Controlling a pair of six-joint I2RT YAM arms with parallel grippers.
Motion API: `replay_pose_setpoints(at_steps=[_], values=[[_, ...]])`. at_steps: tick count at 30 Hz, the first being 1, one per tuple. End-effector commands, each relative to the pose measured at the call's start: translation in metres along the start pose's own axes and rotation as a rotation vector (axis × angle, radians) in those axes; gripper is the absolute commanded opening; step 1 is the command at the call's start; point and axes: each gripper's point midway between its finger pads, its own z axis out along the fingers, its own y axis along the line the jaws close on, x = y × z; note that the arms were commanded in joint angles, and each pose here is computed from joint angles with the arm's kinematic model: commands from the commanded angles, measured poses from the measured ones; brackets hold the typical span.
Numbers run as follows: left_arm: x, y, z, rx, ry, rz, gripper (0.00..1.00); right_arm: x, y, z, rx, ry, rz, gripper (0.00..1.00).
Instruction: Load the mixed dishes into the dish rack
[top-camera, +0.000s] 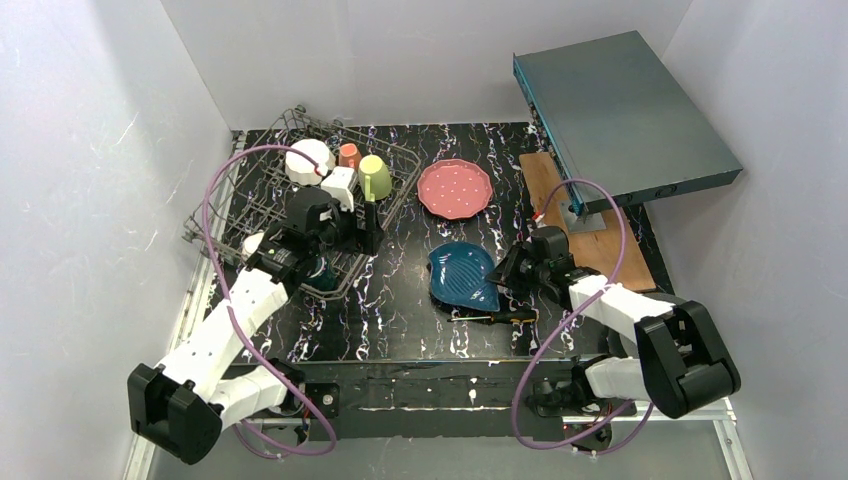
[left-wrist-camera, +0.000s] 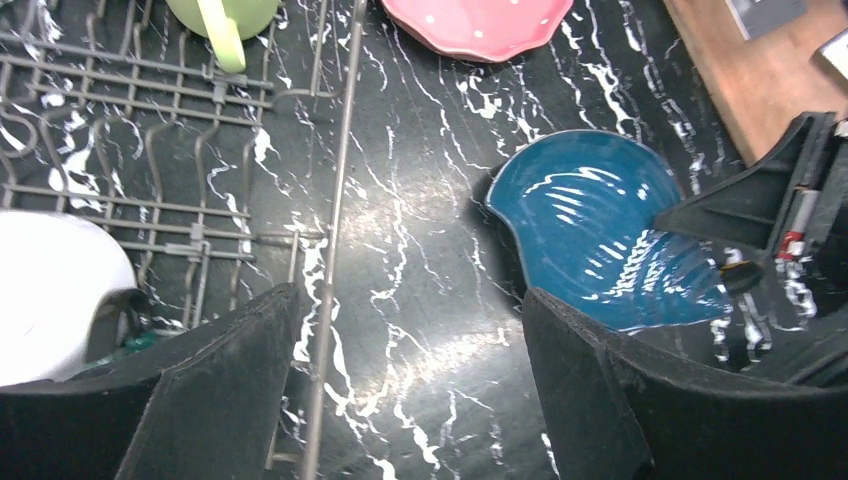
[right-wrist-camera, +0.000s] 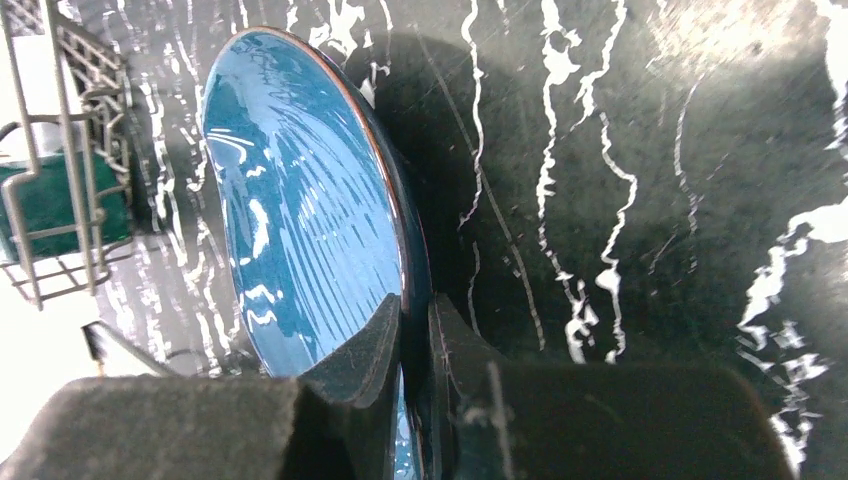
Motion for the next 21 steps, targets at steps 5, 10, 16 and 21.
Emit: replay_pose_setpoints(at_steps=[5,10,16,21], values=[[0.027,-0.031,-0.028,0.111,0.007,-0.423,0.85,-0.017,0.062,-0.024,-0.248,-0.025,0.176,0.01],[0.042,-0.069,-0.032,0.331,0.046,-0.695,0.84,-0.021,0.085,-0.037,-0.348,-0.016,0.240,0.01],[0.035,-0.088,-0.023,0.467,0.049,-0.844,0.84,-0.025,0.112,-0.054,-0.489,-0.005,0.277,0.01],[0.038,-0.103,-0.012,0.488,0.101,-0.856,0.84,-0.027,0.125,-0.063,-0.541,-0.005,0.284,0.01]])
